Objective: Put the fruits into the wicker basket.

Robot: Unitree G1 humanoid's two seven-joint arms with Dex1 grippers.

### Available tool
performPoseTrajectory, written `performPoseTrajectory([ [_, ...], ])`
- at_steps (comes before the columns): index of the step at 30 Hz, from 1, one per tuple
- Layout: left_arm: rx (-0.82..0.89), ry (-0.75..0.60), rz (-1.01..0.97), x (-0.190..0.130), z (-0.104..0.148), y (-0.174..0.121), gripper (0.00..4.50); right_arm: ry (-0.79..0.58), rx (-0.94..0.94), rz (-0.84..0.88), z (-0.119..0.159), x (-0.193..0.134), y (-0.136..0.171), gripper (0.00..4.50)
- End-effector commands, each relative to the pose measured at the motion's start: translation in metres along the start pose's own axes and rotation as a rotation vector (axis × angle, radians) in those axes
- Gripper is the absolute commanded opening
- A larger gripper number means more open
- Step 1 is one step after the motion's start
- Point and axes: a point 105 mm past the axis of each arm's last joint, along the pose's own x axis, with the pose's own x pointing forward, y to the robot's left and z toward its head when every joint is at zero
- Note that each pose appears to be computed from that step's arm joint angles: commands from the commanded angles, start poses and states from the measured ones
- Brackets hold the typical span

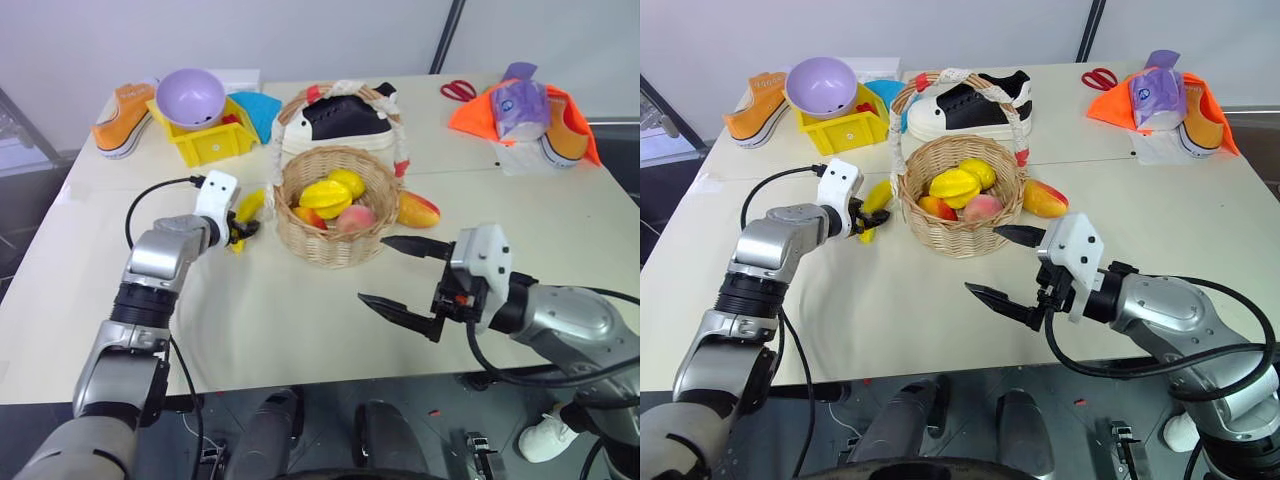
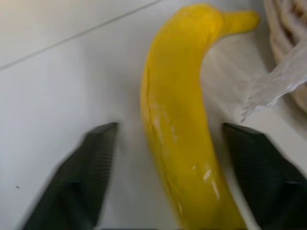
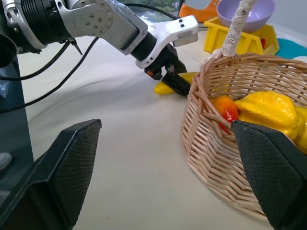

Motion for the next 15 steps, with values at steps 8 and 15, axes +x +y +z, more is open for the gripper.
performPoseTrajectory([
  [8,-0.007,-0.11,0.202,-0.039,0.004,0.063,0.64,-0.028,-0.059,-0.012,0.006,0.0,0.001,4.5],
  [15,0.12,-0.407,-0.279,-0.133,0.022,0.024,0.64,-0.001,-0.062,-0.07,0.0,-0.01,-0.02,4.5],
])
